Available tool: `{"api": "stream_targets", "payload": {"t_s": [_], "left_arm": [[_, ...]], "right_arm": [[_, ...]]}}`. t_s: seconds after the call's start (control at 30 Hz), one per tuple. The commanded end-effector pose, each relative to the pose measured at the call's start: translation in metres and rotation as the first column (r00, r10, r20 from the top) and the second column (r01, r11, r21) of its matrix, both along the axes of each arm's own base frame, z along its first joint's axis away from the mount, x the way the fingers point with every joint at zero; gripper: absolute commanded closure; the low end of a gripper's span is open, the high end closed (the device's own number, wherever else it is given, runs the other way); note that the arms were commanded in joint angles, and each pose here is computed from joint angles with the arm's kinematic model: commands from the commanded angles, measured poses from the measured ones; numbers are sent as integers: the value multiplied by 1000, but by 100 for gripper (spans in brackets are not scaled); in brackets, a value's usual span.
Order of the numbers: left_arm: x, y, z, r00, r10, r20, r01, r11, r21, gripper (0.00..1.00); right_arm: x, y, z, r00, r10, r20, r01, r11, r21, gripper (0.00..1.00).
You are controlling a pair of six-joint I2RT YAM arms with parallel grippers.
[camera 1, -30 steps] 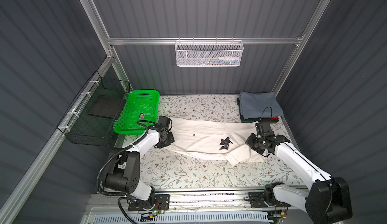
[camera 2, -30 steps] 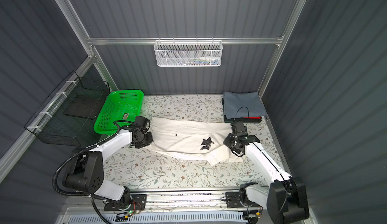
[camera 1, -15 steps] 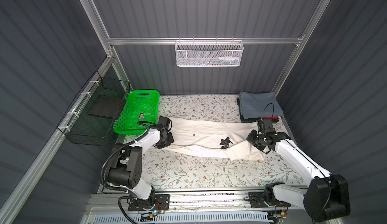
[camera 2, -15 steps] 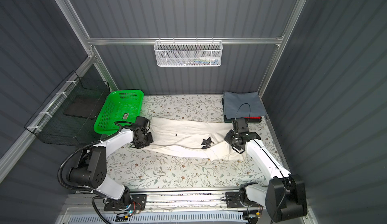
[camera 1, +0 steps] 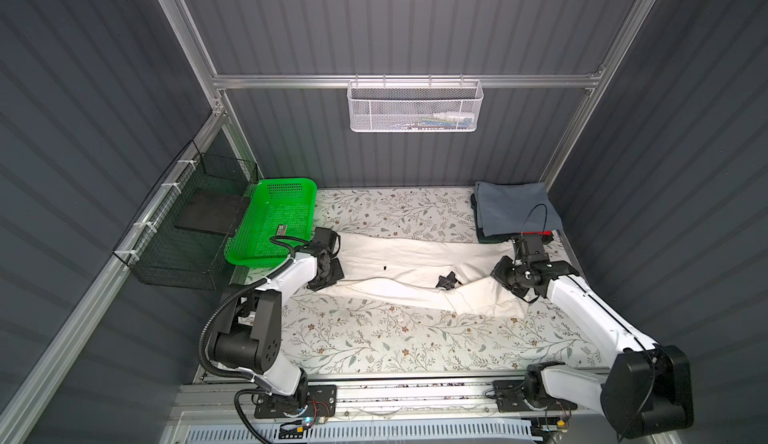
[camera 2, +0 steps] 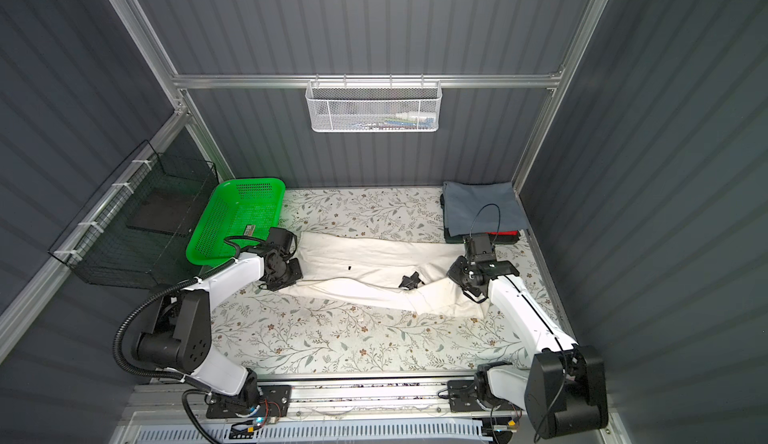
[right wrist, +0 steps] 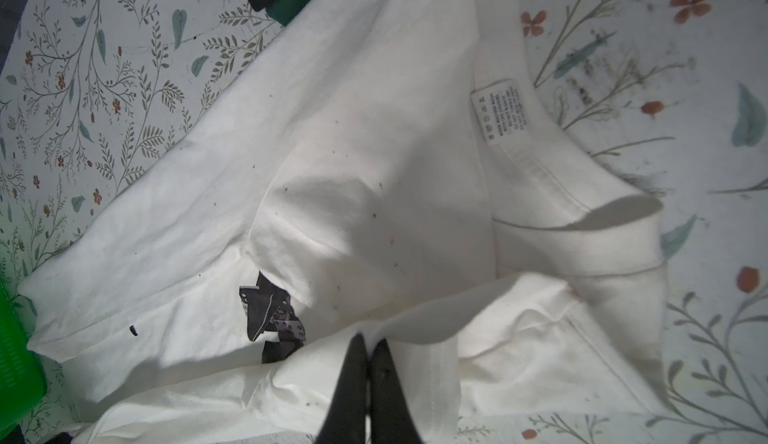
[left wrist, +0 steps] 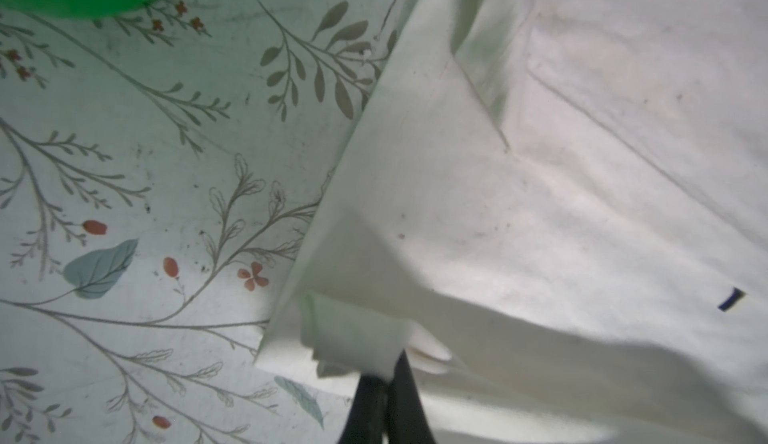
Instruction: Fold and stack the t-shirts
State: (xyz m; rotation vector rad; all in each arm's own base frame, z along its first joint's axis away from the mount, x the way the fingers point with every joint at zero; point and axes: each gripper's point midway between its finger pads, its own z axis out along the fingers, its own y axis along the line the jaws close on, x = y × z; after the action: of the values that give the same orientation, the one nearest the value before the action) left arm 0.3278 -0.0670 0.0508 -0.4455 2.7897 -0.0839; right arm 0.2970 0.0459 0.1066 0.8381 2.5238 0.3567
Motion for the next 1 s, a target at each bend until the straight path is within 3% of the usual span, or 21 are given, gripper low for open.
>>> {"api": "stream_targets", "payload": {"t_s": [0.0,0.97], "left_arm": [[8,8,6,1000,13,8,-14,999,31,100],[36,16,16,996,57,62,-59,998,33,100]], "right_arm": [[8,0,9,1000,8,23,-8,1000,3,100],[18,-2,0,1000,0,24,-2,998,55,100]]}}
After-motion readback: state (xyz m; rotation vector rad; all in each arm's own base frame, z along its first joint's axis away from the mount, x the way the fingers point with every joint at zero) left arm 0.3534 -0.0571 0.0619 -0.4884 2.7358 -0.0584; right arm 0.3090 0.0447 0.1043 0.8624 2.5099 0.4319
